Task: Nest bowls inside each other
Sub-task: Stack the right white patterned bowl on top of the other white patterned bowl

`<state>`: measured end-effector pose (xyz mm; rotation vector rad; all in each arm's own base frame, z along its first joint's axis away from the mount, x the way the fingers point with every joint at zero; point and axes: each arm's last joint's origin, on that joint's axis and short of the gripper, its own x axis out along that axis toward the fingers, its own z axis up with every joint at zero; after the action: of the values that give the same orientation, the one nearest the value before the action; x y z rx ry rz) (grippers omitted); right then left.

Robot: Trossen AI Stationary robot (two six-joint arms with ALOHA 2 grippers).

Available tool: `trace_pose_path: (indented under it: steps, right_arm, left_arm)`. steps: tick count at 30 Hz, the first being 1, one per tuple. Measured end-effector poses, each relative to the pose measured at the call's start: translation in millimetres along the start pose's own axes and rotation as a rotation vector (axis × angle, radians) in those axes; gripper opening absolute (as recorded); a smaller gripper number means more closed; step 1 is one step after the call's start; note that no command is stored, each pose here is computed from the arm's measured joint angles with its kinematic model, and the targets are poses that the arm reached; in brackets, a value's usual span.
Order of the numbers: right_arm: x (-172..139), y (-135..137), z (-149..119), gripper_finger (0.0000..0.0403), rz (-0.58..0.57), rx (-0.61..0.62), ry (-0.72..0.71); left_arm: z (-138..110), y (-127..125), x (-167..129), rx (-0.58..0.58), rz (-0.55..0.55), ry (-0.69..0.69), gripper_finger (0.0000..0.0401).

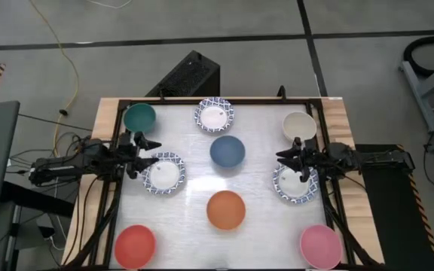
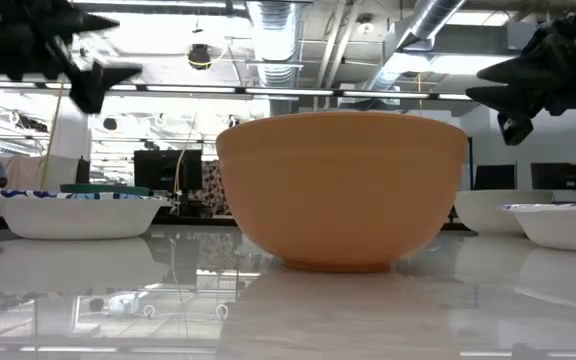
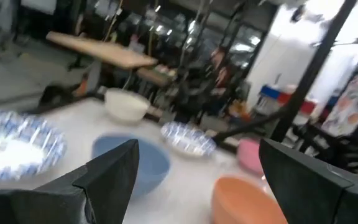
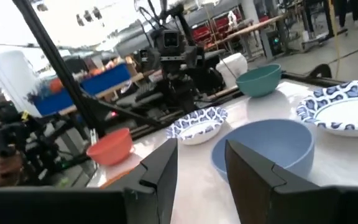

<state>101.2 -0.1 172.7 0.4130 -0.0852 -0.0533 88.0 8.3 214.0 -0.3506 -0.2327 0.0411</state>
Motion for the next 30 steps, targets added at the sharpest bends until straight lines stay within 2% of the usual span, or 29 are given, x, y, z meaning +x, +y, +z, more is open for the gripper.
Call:
trace_pose_path:
  steps: [5,10,15,18,25,30]
  right_arm:
    - [-1,0,9,0.0154,-0.078,0.019,-0.127]
    - [-3,4,22,0.0154,-0.056,0.078,-0.271]
    - [-7,13,42,0.0154,-0.033,-0.012,-0.350]
    - [-10,19,54,0.0154,-0.027,-0.056,-0.376]
    - [-3,23,58,0.0154,-0.149,-0.062,-0.174]
    - [0,20,46,0.0154,-0.271,-0.007,0.135]
  left_arm:
    - [28,-11,2,0.044,0.009,0.036,0.0320]
    - [55,-20,10,0.073,0.097,0.163,0.0320]
    - [79,-28,24,0.079,0.177,0.321,0.0320]
    - [88,-32,33,0.094,0.189,0.429,0.0320]
    - [95,-36,51,0.116,0.191,0.642,0.0320]
    - [90,-34,61,0.101,0.175,0.692,0.0320]
